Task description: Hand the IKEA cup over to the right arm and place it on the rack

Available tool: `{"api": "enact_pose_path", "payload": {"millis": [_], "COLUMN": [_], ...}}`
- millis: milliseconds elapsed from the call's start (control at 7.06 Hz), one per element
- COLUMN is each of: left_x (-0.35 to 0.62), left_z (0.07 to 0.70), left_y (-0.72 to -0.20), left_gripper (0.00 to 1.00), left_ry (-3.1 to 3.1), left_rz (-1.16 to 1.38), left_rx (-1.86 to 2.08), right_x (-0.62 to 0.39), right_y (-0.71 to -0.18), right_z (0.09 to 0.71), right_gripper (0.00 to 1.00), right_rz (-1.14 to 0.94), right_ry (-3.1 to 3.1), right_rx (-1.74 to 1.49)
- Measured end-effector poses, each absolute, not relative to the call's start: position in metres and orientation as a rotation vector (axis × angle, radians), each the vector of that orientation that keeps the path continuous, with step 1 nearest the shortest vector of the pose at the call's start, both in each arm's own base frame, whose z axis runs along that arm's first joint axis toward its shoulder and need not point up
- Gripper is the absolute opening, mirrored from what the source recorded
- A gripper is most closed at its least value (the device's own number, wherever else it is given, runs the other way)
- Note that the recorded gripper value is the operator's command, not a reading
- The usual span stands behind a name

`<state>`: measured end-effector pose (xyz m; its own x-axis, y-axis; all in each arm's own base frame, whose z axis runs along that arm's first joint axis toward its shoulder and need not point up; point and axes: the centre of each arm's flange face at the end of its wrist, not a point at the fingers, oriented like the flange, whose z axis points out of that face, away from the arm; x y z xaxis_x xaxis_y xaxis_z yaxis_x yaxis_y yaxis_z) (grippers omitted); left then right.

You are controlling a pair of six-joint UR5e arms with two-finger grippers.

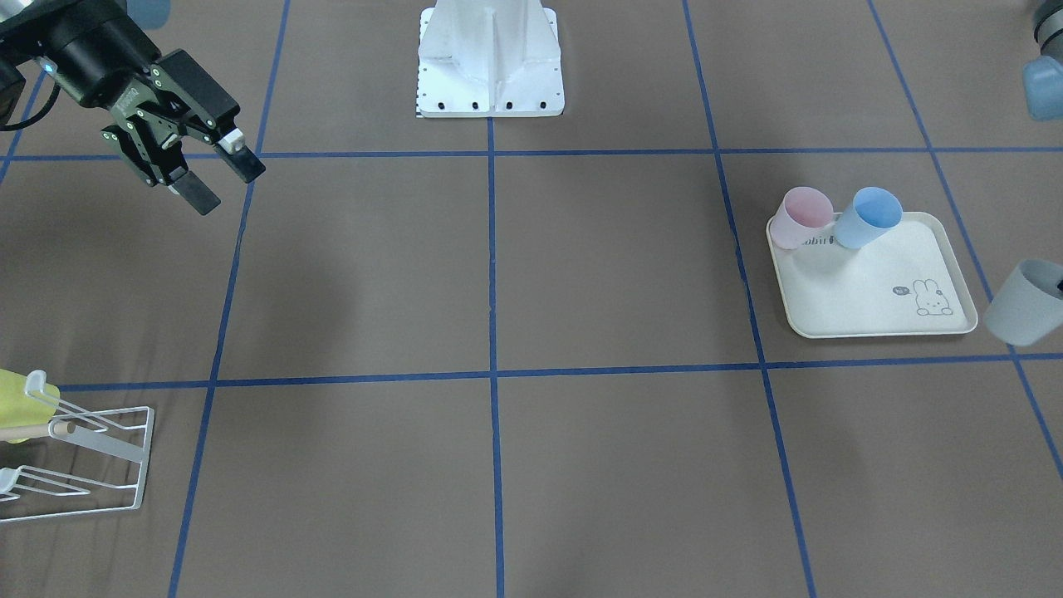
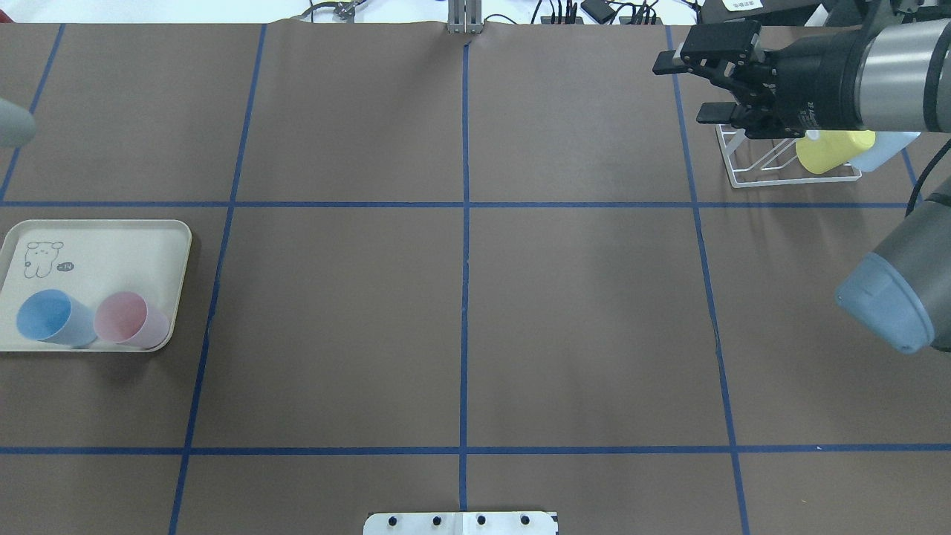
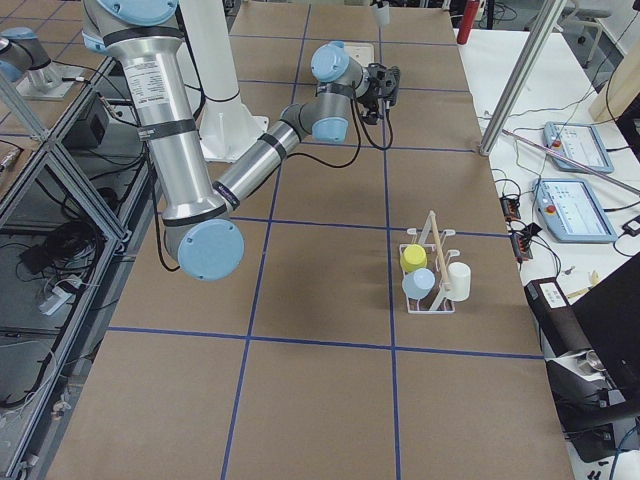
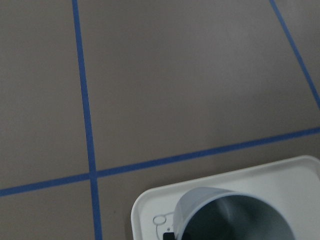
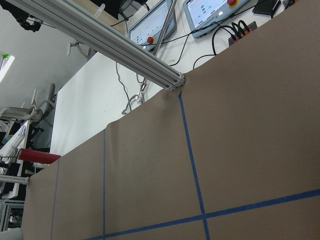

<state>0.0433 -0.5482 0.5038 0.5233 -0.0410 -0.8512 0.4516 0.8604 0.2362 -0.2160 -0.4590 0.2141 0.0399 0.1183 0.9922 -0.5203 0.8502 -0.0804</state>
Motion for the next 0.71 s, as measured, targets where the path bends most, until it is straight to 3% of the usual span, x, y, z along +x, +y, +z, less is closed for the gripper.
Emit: {"api": "enact_pose_path", "payload": {"millis": [283,708], "left_x": [0.099,0.204], "left_z": [0.426,0.346], "left_y": [-0.582,-0.552], "left_gripper": [0.00,0.00], "left_ry": [1.146,1.582], "left_rz": [-0.484,-0.725], "left_rx": [0.414,0.256], "right_x": [-0.215,-0.213], "right_y": [-0.458,-0.454], "right_z": [0.212,0.208], "right_gripper": [1.00,1.00], "right_rz": [0.529,0.551], "right_ry": [-1.479,-1.532], "right_rx": [0.326,0.310]}}
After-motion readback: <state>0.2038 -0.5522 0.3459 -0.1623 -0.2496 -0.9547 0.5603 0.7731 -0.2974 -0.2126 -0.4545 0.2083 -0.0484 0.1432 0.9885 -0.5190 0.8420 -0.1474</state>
